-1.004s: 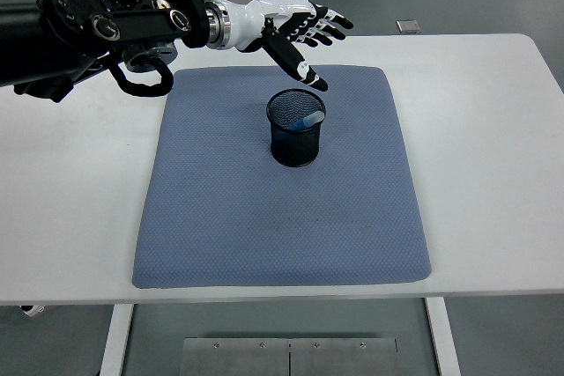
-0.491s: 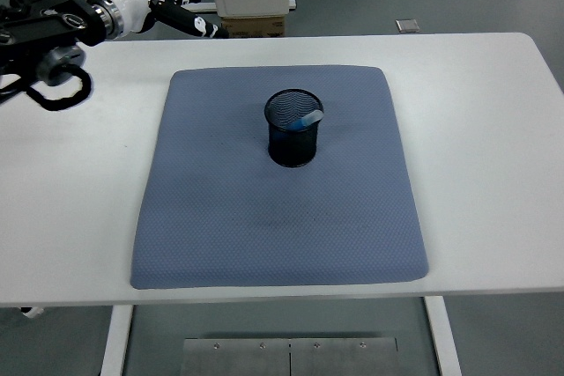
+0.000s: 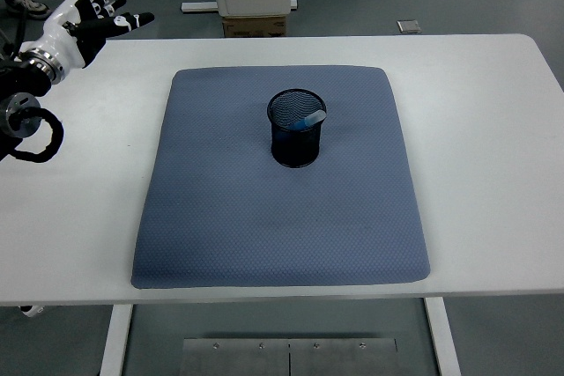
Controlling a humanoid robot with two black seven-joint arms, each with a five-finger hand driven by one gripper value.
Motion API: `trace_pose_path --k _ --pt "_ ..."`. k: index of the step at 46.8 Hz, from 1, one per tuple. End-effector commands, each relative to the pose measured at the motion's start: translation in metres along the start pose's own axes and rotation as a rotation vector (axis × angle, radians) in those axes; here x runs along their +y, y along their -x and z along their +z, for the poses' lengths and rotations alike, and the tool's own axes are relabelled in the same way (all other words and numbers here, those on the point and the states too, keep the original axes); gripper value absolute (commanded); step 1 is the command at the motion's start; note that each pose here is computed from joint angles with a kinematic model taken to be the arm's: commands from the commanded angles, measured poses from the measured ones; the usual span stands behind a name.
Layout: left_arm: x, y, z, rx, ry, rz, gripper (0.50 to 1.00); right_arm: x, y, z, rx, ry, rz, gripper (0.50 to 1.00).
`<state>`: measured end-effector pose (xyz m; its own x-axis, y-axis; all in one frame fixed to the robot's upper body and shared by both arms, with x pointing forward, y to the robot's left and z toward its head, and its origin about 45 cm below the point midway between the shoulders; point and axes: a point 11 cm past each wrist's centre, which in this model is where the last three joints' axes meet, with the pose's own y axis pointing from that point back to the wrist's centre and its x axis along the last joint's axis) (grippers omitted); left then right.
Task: Left hand places marker in pen holder
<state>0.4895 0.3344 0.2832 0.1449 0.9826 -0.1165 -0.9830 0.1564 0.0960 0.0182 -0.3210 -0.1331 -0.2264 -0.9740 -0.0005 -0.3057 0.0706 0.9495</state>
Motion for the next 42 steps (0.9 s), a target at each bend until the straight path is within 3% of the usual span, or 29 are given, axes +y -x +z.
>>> trace_pose_path --k 1,20,42 --pt "0.004 -0.005 -0.011 0.029 -0.011 0.015 1.0 0.0 0.0 0.0 0.0 0.0 -0.001 1.0" --pt "0.024 -0.034 -0.047 0.138 -0.039 0.062 1.0 0.0 0.0 0.0 -0.002 -0.001 0.0 1.0" --pt "0.027 -0.038 -0.051 0.166 -0.034 0.077 1.0 0.0 0.0 0.0 -0.003 0.001 -0.001 1.0"
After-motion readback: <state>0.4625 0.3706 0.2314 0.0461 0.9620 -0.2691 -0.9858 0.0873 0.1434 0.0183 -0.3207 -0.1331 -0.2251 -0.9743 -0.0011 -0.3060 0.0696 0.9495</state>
